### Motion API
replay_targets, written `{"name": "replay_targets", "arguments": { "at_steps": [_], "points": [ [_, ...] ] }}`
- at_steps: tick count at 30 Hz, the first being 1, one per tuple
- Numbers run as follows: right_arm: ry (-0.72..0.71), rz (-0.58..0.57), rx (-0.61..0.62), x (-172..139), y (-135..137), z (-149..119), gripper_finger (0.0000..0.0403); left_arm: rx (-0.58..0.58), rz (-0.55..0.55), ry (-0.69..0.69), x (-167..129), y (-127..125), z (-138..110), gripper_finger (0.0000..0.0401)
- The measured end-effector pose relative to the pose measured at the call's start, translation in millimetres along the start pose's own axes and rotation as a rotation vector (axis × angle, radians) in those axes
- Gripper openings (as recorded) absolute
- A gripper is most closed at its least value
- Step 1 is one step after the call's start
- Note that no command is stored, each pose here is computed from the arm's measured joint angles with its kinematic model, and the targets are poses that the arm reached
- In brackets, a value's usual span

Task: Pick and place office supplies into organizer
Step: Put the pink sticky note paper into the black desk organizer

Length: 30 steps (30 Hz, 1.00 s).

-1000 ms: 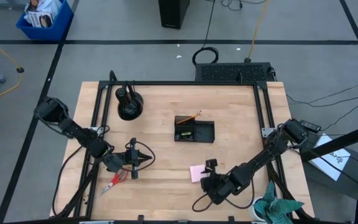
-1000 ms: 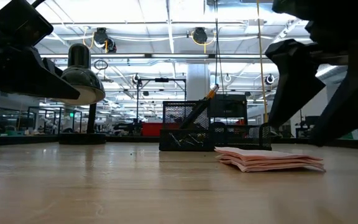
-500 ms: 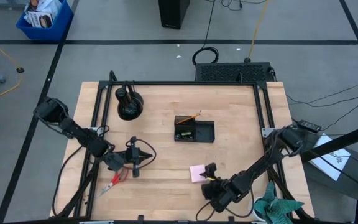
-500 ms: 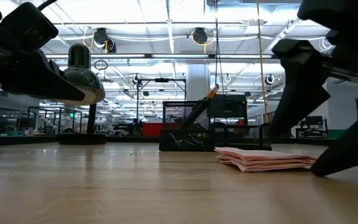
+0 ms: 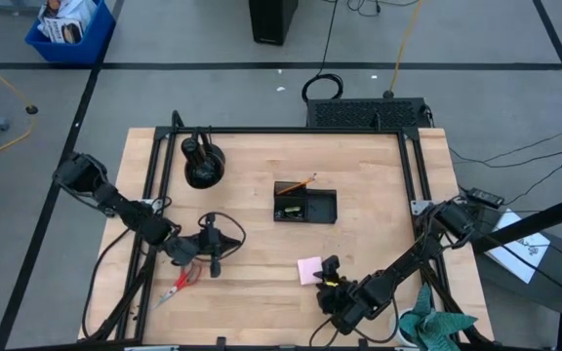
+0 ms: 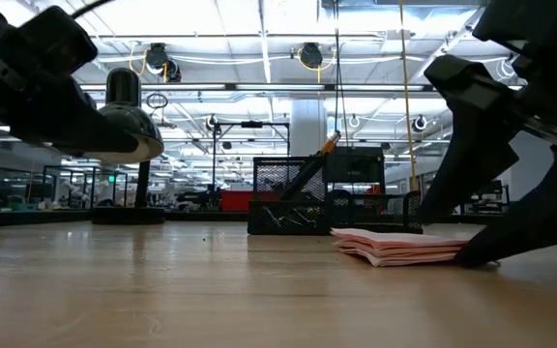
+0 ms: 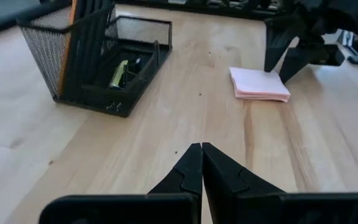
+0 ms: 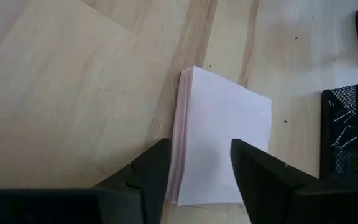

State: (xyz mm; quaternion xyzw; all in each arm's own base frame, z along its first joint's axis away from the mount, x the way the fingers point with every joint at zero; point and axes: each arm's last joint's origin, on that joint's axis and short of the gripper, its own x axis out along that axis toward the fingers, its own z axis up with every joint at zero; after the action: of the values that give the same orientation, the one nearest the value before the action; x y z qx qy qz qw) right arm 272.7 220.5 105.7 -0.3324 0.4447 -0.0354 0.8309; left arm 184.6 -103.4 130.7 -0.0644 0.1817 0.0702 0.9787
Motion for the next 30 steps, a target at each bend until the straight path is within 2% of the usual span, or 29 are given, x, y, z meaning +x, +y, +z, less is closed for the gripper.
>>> {"name": "replay_targets", "arguments": {
  "at_steps": [6,14,18,24,30],
  "points": [
    [0.001,0.000,0.000,0.3,0.2,-0.4,0.0152,-0.044,-0.062,0.023,12.9,-2.1,12.2,0.0017],
    [0.001,-0.001,0.002,0.4,0.1,-0.4,0.0155,0.012,-0.089,0.088,55.4,-24.9,23.3,0.0016],
    [0.004,-0.006,0.028,0.8,-0.4,-0.9,0.0157,0.013,-0.037,0.087,85.4,-34.8,29.2,0.0016],
    [0.006,-0.007,0.035,1.2,-0.9,-0.9,0.0156,0.007,0.049,0.121,128.0,-35.6,25.7,0.0016],
    [0.006,-0.008,0.034,1.2,-1.1,-0.9,0.0156,-0.052,0.046,0.172,157.2,-32.1,15.8,0.0017]
  ]
}}
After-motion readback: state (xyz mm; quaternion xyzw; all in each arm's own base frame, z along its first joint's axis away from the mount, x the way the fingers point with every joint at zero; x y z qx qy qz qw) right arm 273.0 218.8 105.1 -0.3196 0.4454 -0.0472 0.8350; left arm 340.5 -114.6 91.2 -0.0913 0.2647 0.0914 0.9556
